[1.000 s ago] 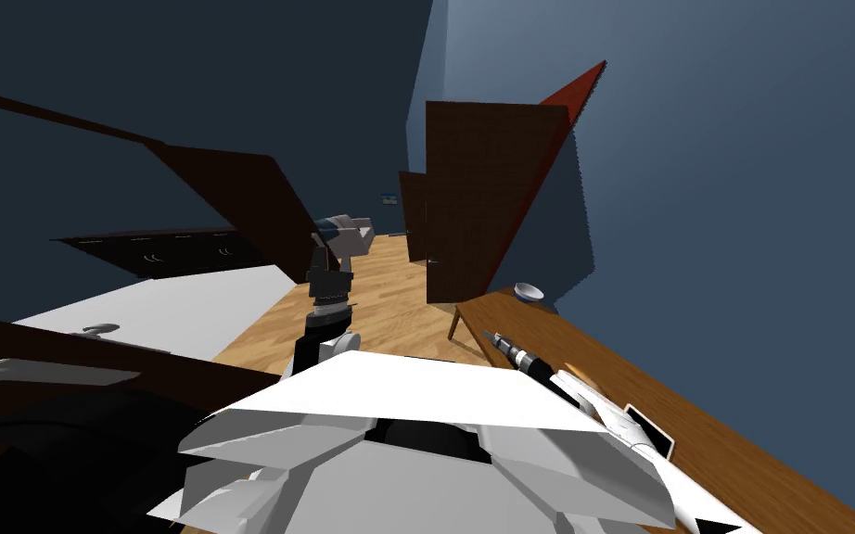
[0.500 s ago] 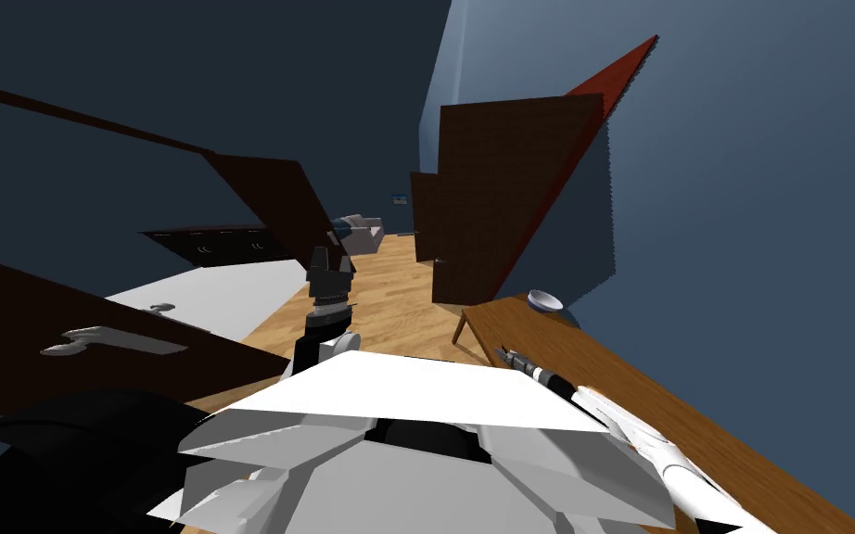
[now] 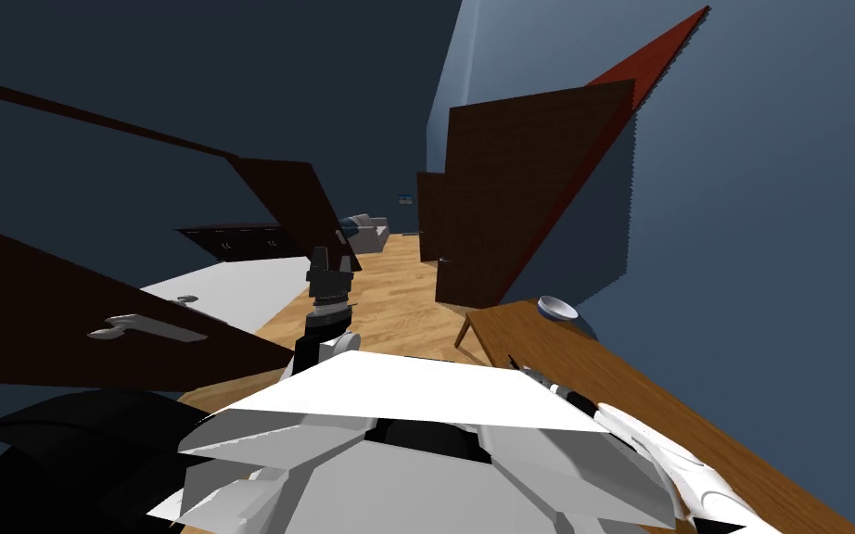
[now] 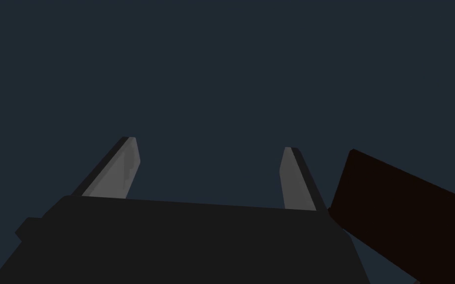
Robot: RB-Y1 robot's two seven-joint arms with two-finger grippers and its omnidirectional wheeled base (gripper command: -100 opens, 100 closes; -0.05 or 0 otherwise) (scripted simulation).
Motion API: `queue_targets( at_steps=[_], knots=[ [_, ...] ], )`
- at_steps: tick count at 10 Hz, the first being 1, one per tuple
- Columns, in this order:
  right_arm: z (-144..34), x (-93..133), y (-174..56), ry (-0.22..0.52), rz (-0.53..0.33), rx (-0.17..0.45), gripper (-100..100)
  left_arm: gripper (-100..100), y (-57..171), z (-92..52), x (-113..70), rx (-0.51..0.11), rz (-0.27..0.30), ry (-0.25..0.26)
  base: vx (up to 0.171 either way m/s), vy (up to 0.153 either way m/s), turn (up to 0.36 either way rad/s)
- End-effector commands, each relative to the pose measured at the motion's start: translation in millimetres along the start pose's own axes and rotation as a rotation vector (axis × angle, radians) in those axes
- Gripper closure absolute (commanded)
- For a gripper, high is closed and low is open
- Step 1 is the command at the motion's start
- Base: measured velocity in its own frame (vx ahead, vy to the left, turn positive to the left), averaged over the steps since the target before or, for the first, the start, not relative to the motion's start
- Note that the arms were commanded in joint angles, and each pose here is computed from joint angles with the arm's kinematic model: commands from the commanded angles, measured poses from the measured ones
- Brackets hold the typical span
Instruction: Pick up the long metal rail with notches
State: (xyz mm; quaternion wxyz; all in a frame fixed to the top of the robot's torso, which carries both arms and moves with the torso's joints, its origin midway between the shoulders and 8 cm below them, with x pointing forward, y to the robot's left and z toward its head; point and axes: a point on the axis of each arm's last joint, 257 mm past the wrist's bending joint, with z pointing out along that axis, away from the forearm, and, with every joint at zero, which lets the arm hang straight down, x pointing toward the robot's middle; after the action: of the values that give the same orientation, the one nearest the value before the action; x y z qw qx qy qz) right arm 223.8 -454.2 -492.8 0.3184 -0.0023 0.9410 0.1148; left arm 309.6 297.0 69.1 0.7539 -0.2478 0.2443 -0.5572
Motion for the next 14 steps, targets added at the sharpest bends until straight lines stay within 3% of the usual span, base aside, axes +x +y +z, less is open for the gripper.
queue_targets(
  at_steps=[1,2,3,7,8,10,12,13,14],
  knots=[
    [-10.2,22.6,-14.7,0.055,-0.029,0.024,-100,0,0.0,0.0,0.0,0.0,0.0,0.0,0.039,0.007,0.163],
    [-17.7,37.8,-24.0,0.089,-0.044,0.037,-100,0,0.0,0.0,0.0,0.0,0.0,0.0,0.047,0.011,0.152],
    [-17.9,38.1,-24.5,0.09,-0.044,0.038,-100,0,0.0,0.0,0.0,0.0,0.0,0.0,0.037,0.007,0.042],
    [-49.3,91.4,-54.6,0.212,-0.092,0.078,-100,0,0.0,0.0,0.0,0.0,0.0,0.0,0.035,0.012,0.125],
    [-64.1,111.1,-66.1,0.261,-0.112,0.092,-100,0,0.0,0.0,0.0,0.0,0.0,0.0,0.044,0.035,0.225],
    [-64.1,111.1,-66.1,0.261,-0.112,0.092,-100,0,0.0,0.0,0.0,0.0,0.0,0.0,0.022,0.014,0.015],
    [-81.6,129.8,-79.0,0.314,-0.135,0.107,-100,0,0.0,0.0,0.0,0.0,0.0,0.0,0.013,0.014,0.099],
    [-76.4,124.0,-77.5,0.296,-0.126,0.105,-100,0,0.0,0.0,0.0,0.0,0.0,0.0,0.011,0.007,0.026],
    [-77.5,125.0,-78.0,0.299,-0.128,0.103,0,0,0.0,0.0,0.0,0.0,0.0,0.0,0.0,0.0,0.0]
  ],
)
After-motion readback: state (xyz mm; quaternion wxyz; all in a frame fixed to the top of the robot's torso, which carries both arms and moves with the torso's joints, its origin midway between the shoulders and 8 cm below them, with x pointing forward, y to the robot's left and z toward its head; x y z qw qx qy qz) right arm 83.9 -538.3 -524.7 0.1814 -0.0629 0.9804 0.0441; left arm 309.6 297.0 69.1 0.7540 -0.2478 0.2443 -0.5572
